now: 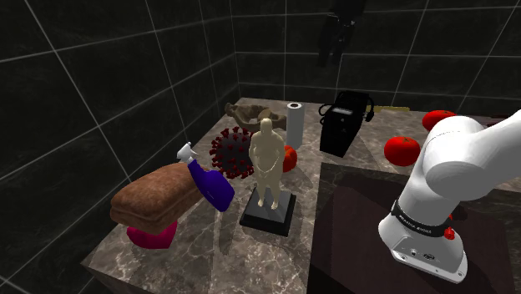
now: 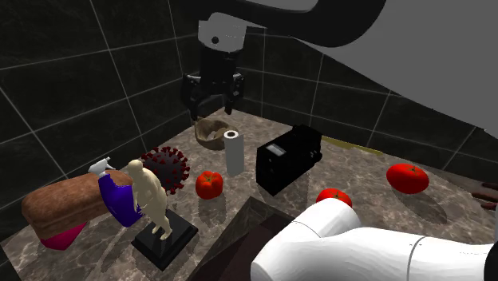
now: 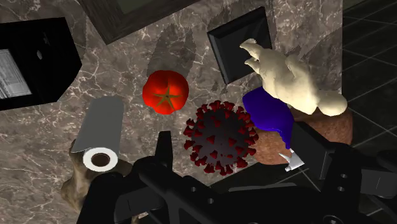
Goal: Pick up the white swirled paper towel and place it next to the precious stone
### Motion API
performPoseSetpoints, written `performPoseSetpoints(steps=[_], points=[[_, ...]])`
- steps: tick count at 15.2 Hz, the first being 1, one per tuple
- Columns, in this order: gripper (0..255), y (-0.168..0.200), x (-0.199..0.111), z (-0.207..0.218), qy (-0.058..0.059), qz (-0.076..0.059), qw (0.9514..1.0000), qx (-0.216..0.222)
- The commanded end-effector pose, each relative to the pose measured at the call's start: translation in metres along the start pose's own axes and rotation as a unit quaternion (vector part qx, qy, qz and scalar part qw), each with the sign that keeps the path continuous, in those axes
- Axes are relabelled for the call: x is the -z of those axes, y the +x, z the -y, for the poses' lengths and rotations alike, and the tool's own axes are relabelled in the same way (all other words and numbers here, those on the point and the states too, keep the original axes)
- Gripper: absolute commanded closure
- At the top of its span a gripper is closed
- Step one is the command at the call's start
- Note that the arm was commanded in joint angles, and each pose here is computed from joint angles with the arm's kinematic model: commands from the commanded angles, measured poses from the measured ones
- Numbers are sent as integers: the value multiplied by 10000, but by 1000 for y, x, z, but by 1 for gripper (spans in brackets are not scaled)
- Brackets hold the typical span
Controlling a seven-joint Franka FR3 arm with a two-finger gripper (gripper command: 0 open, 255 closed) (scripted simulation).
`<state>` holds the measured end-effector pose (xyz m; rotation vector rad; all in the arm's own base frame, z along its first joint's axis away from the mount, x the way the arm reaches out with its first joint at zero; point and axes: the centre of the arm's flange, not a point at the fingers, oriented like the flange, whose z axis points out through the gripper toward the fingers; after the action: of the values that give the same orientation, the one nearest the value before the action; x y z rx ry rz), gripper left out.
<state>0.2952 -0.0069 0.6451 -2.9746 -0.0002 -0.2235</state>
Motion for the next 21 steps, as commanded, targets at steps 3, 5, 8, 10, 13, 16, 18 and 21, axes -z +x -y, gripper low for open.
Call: performPoseSetpoints(steps=[3,5,8,10,13,16,18,21], points=[[0,15,-17,-11,-89,37,10000,-12],[0,31,-35,-23,-177,75,9998,-24],[0,53,-61,-40,-310,130,9994,-42],[0,68,-78,-53,-399,168,9990,-54],[0,90,-103,-72,-531,223,9983,-72],[0,112,-128,-92,-664,279,9974,-90],[0,126,-145,-105,-752,316,9966,-102],[0,147,-170,-126,-885,372,9953,-120]])
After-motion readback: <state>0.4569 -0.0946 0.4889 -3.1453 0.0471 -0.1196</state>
